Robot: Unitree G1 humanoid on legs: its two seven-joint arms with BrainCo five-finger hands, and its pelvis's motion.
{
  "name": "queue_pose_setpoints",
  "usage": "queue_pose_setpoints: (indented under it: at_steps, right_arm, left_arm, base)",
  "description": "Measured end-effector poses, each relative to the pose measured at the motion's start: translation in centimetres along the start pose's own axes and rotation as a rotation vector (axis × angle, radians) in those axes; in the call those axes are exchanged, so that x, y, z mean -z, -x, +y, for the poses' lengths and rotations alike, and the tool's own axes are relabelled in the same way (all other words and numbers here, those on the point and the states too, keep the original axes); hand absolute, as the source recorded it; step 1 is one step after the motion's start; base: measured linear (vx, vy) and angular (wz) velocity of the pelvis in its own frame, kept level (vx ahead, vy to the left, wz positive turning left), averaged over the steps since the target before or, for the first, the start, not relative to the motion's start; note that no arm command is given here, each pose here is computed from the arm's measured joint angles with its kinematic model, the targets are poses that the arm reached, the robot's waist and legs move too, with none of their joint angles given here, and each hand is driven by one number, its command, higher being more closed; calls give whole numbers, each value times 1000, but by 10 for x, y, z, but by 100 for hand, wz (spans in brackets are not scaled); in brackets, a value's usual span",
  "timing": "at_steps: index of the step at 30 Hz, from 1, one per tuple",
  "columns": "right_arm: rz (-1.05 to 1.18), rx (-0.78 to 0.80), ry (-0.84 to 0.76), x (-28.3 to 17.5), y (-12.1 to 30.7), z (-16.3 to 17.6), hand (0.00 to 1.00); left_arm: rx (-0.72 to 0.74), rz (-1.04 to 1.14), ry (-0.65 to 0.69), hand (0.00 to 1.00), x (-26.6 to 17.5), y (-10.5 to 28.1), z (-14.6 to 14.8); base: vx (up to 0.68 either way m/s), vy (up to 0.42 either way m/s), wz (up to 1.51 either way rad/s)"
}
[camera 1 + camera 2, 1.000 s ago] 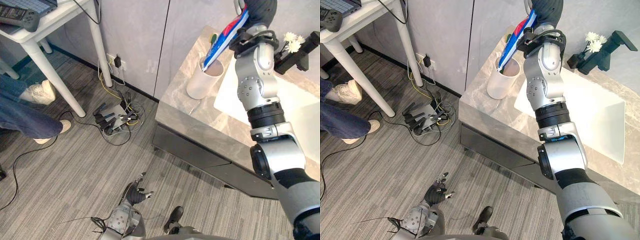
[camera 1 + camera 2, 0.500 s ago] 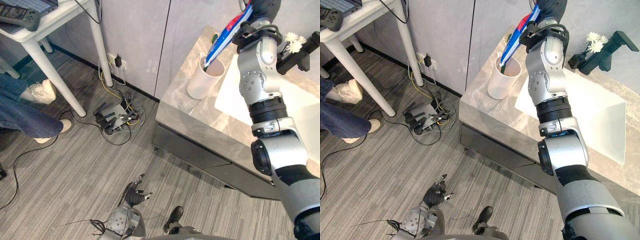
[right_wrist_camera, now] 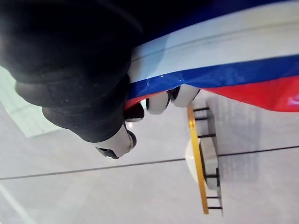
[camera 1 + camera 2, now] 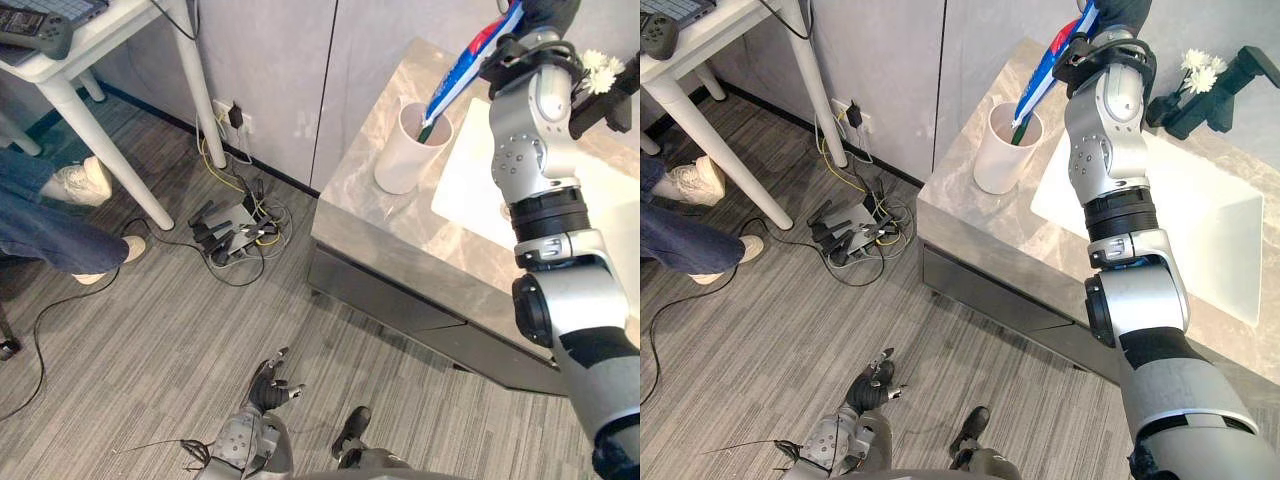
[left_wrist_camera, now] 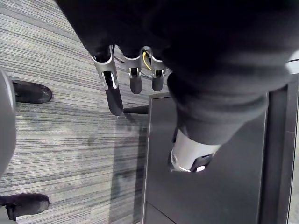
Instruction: Organize washtable
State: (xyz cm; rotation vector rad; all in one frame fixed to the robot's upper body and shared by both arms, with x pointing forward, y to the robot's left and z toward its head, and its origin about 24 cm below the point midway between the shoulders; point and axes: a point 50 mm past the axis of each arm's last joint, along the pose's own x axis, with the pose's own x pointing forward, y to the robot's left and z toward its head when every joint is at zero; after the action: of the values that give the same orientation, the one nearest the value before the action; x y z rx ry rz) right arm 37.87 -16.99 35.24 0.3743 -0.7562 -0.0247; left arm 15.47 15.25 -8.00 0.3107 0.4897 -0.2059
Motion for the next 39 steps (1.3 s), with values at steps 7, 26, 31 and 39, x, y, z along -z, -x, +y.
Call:
queue_pose_setpoints:
  at_steps: [7, 26, 31, 39]
  right_arm:
    - [0, -7, 1, 0, 0, 1, 100]
    - [5, -16, -12, 2, 1, 6, 100]
    - [7, -29, -4, 4, 1, 9, 100]
    - [29, -69, 9, 7, 2, 14, 100]
  left_arm:
    - [-3, -14, -3, 0, -4, -3, 2]
    - [-8, -18, -2, 0, -5, -4, 3]
    - [-26, -16, 3, 0, -5, -4, 7]
    - [-28, -13, 3, 0, -4, -4, 8]
  base:
    - [0, 0, 0]
    - [2, 0, 0]
    - [0, 0, 0]
    - [0, 0, 0]
